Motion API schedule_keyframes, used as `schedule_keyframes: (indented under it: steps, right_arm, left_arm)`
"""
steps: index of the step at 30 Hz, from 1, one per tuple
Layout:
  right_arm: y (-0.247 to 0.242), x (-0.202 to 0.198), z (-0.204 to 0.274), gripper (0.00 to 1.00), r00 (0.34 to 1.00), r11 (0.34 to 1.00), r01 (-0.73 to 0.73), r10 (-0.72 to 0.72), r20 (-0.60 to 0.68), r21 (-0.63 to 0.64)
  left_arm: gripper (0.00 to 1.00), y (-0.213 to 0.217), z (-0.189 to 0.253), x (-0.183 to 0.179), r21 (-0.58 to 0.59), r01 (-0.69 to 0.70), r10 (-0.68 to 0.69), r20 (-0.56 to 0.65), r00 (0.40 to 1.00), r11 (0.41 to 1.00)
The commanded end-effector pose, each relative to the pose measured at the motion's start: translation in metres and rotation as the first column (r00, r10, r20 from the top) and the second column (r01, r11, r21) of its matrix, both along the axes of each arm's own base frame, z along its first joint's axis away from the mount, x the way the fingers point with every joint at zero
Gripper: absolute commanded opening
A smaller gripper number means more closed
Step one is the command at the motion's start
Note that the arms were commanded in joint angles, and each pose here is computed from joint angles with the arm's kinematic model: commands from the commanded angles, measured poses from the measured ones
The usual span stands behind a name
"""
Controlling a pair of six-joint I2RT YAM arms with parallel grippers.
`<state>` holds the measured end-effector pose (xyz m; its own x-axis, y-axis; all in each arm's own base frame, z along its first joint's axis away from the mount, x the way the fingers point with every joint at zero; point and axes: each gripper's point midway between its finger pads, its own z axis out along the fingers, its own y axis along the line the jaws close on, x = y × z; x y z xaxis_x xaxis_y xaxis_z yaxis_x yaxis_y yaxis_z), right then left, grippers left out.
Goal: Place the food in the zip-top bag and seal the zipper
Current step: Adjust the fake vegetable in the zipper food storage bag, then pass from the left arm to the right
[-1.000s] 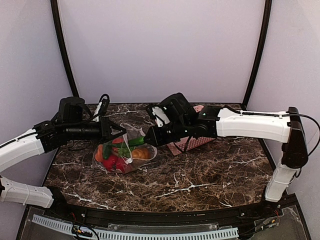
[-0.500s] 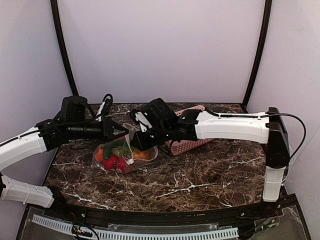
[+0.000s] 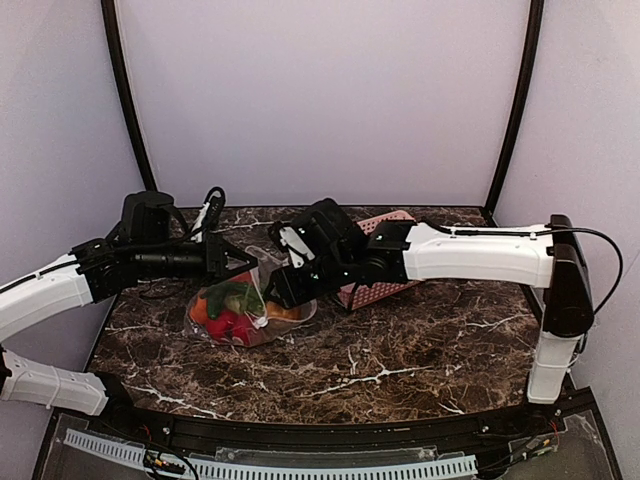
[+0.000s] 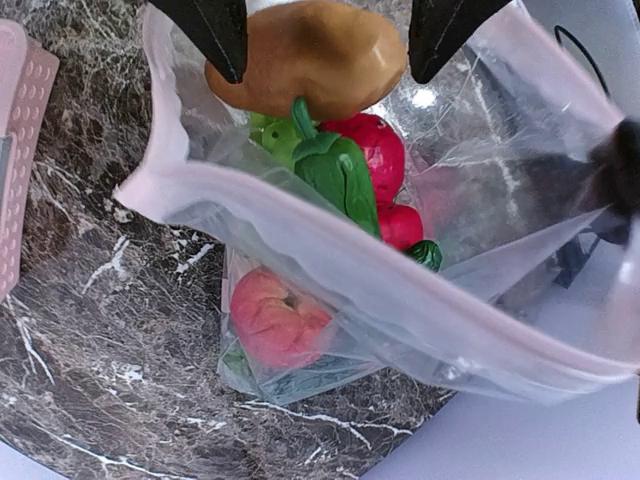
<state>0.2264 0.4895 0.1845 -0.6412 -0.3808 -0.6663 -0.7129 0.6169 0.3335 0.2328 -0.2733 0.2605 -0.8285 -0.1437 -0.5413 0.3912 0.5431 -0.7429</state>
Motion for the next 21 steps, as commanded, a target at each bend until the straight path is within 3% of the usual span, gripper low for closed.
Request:
schedule_keyframes:
  steps: [1, 4, 7, 12, 21]
  right_arm:
    - [-0.024, -0.004, 0.045, 0.59, 0.997, 0.998, 0.043, -0.046, 0.059, 0.055]
    - [-0.048, 0.0, 0.048, 0.7, 0.992, 0.994, 0.099, -0.102, 0.067, 0.047]
    - [-0.073, 0.011, 0.029, 0.72, 0.985, 0.985, 0.17, -0.17, 0.016, 0.021]
    - [-0.092, 0.019, -0.004, 0.69, 0.976, 0.977, 0.209, -0.21, -0.054, -0.035]
    - [-0.074, 0.012, -0.025, 0.58, 0.981, 0.989, 0.143, -0.147, -0.123, -0.037]
  left_arm:
    - [0.01, 0.002, 0.025, -0.004, -0.042, 0.005, -0.003, 0.065, 0.998, 0.999]
    - [0.01, 0.003, 0.024, -0.004, -0.039, 0.001, 0.001, 0.066, 0.998, 0.999]
    - [0.01, 0.003, 0.023, -0.004, -0.046, 0.0, 0.003, 0.063, 0.998, 0.999]
    - [0.01, 0.002, 0.025, -0.005, -0.043, 0.008, -0.005, 0.068, 0.998, 0.999]
    - [0.01, 0.006, 0.024, -0.005, -0.024, -0.005, 0.007, 0.069, 0.998, 1.0]
